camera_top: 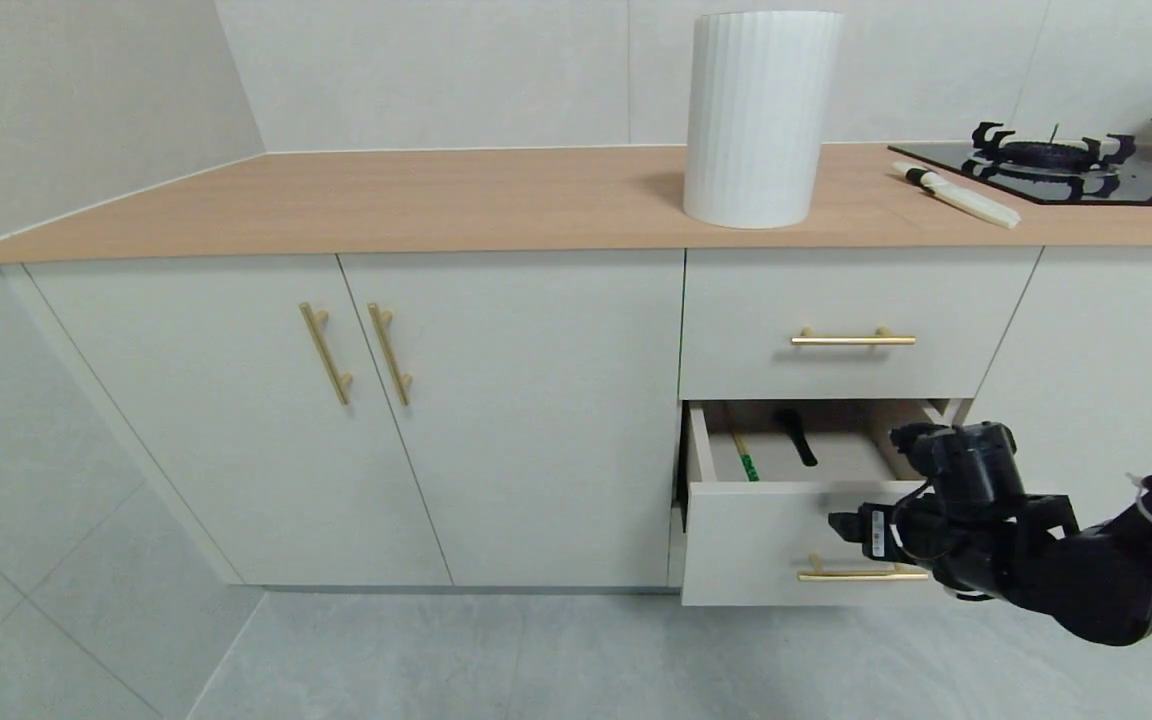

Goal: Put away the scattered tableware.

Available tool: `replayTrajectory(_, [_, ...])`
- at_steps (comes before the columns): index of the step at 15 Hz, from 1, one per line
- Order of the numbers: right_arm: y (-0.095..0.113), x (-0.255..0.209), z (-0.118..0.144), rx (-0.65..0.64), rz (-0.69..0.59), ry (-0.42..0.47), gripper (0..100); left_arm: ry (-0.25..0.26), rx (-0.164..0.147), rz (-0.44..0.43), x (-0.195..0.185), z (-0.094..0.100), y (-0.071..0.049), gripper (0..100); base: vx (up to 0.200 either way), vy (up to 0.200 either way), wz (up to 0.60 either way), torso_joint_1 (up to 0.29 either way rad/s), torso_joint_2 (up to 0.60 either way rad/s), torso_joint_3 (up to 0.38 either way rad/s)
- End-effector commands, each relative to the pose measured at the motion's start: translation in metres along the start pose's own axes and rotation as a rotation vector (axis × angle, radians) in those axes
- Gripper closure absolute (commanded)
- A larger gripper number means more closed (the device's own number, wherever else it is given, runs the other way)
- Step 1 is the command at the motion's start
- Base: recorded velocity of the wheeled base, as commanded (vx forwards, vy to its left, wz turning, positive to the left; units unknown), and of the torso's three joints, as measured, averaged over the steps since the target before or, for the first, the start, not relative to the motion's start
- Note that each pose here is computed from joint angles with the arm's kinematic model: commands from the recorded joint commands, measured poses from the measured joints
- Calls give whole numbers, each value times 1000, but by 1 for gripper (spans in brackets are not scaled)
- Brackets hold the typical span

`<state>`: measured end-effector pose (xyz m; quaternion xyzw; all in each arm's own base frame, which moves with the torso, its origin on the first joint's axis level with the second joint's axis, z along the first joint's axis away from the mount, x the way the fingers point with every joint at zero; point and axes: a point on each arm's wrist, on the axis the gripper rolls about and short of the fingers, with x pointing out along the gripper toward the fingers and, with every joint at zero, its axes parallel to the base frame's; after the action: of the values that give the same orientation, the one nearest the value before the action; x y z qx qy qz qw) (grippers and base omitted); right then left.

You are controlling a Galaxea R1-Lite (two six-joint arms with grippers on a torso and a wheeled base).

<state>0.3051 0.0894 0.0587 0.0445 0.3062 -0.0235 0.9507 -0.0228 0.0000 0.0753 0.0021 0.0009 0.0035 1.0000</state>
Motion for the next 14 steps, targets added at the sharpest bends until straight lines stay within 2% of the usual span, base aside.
replayTrajectory(1, [-1,18,-15,3,-15,-1,0,0,0,1,0,0,0,0,0,0,0,0,0,0])
replayTrajectory(5, [-2,42,-16,108,0,-134,0,0,0,1,0,0,0,0,0,0,0,0,0,0])
replayTrajectory(10, [-7,63,-13,149,-23,-168,0,0,0,1,0,0,0,0,0,0,0,0,0,0])
replayTrajectory(14, [-4,81,-5,258,-30,-216,0,0,0,1,0,0,0,0,0,0,0,0,0,0])
